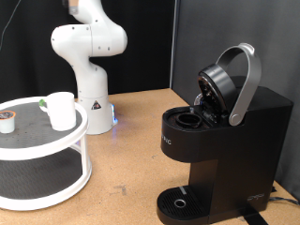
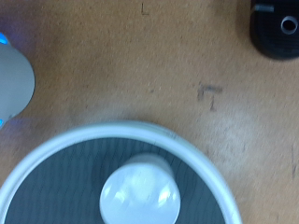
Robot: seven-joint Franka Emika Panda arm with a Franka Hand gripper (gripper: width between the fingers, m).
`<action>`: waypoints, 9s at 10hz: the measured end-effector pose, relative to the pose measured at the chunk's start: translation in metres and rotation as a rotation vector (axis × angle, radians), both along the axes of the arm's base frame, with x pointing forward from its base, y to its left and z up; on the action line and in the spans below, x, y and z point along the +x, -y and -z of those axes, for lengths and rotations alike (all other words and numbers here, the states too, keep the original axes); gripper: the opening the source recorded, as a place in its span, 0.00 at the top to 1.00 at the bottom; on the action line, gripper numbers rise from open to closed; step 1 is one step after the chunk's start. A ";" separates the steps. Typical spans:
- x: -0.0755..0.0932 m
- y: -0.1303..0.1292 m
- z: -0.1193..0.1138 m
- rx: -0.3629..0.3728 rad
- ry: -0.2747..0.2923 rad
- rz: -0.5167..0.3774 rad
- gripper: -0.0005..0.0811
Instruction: Make a cup of coffee with the keurig machine
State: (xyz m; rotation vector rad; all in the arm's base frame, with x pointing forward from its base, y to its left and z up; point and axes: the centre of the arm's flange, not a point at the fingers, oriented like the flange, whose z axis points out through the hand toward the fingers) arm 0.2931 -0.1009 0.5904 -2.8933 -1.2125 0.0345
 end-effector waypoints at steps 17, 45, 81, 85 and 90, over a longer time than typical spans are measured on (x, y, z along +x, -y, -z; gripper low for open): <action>-0.033 0.140 0.108 -0.047 0.036 -0.055 0.01; -0.034 0.171 0.258 -0.032 0.050 0.058 0.01; 0.107 0.047 0.128 0.573 0.170 0.270 0.46; 0.116 0.034 0.120 0.580 0.174 0.251 0.46; 0.151 -0.017 0.082 0.613 0.170 0.096 0.46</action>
